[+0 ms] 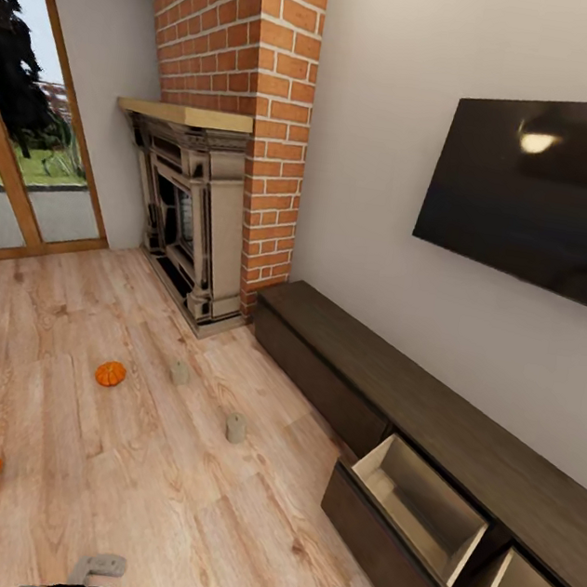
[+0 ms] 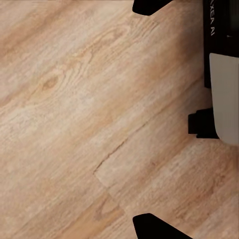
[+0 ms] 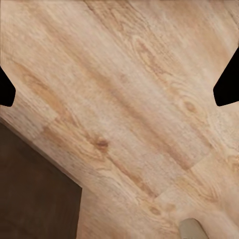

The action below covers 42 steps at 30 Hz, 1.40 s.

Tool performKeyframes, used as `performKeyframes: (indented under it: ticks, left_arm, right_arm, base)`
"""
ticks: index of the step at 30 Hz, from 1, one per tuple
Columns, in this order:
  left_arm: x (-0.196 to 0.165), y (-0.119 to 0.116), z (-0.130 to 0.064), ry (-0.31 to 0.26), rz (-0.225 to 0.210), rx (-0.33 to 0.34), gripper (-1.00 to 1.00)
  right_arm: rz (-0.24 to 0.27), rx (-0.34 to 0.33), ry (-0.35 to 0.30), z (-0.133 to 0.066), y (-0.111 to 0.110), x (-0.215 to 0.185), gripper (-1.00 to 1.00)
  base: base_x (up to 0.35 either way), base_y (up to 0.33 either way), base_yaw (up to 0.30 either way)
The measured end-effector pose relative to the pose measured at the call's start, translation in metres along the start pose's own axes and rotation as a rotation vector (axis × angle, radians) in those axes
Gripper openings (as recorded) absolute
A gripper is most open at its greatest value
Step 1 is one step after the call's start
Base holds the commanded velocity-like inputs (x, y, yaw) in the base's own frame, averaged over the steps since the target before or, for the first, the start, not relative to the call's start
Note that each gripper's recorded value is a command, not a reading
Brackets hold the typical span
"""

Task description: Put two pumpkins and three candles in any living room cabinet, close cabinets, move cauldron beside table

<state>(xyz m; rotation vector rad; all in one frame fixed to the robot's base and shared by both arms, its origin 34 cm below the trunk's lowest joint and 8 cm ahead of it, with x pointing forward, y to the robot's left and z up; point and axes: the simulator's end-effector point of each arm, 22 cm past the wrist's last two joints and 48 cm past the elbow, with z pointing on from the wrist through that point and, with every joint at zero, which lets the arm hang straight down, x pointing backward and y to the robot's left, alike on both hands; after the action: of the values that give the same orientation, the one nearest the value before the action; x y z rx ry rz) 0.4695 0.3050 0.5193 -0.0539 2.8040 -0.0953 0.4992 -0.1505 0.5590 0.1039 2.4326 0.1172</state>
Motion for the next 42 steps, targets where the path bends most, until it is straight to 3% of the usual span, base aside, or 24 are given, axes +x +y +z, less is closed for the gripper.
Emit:
performKeyframes:
  ticks: [6,12,27,42]
  left_arm:
    - [0.0,-0.001,0.0,-0.004,0.0,0.001,1.0]
    - [-0.013,0.0,0.0,-0.064,0.008,-0.003,1.0]
    - [-0.013,0.0,0.0,-0.07,0.01,-0.002,1.0]
    - [-0.015,0.0,-0.001,-0.075,0.01,-0.002,1.0]
  right_arm:
    - [-0.001,0.002,0.009,0.0,0.0,0.004,1.0]
    - [-0.003,0.004,0.02,0.0,-0.001,0.01,1.0]
    - [-0.019,-0.006,0.031,-0.001,0.004,0.016,1.0]
    - [-0.019,-0.008,0.025,-0.001,0.005,0.014,1.0]
  base:
    - [0.102,0.02,0.237]
    - [0.143,0.145,0.286]
    - [0.296,0.133,0.276]
    - [0.287,0.107,-0.027]
